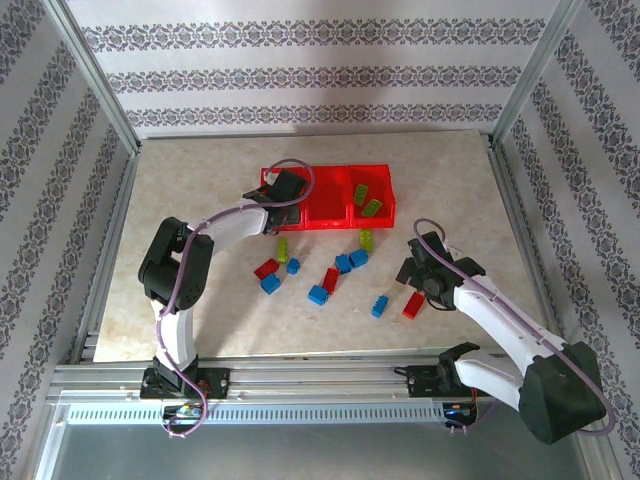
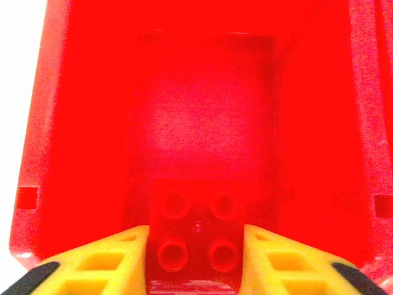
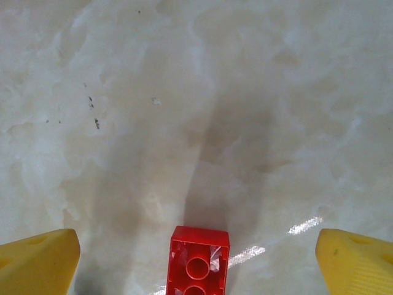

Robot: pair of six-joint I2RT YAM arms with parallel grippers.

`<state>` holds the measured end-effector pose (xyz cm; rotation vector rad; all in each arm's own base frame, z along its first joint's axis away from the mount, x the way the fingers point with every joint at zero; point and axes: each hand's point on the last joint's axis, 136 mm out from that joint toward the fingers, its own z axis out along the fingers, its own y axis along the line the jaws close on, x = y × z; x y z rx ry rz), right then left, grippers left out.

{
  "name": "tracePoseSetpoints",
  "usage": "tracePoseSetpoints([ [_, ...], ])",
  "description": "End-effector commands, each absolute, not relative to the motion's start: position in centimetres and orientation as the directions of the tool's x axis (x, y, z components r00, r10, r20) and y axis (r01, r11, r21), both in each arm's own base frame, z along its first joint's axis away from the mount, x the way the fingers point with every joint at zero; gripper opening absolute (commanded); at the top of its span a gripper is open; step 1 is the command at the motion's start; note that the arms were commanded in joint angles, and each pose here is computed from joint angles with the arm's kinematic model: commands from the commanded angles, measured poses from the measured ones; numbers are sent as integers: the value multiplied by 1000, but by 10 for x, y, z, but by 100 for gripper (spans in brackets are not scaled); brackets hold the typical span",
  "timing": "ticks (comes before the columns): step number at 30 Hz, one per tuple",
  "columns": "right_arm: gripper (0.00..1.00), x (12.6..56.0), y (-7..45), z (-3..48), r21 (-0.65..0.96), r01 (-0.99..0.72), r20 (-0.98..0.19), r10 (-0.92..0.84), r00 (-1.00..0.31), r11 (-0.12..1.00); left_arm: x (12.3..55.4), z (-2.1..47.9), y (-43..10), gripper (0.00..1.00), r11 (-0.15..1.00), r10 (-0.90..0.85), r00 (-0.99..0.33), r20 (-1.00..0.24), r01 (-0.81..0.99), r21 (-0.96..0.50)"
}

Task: Sort the legos into containers by color
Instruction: Place the lego in the container, then pick up the lego from the bottom-right of the table.

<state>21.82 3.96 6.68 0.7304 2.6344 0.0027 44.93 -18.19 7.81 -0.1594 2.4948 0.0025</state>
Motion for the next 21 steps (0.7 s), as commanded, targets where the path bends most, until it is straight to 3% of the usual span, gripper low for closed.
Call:
tracePoseSetpoints([
  [1,98,206,39,62,84,503,-352,498,-792,860,449,86,-185,40,992,-116,-786,-607,-124,-28],
  [4,98,201,39,60,74,502,-342,495,-799,861,448,92,-185,48,991,-124,-775,-619,-126,-40],
  [10,98,196,42,57,79,497,-322,494,-807,864,448,100,-184,51,990,-134,-761,-635,-128,-55],
  [17,91,185,46,56,86,493,-286,495,-820,866,443,123,-183,52,988,-152,-732,-664,-119,-95],
  [21,86,174,48,50,89,502,-250,507,-825,861,436,141,-180,59,985,-171,-696,-697,-114,-128],
])
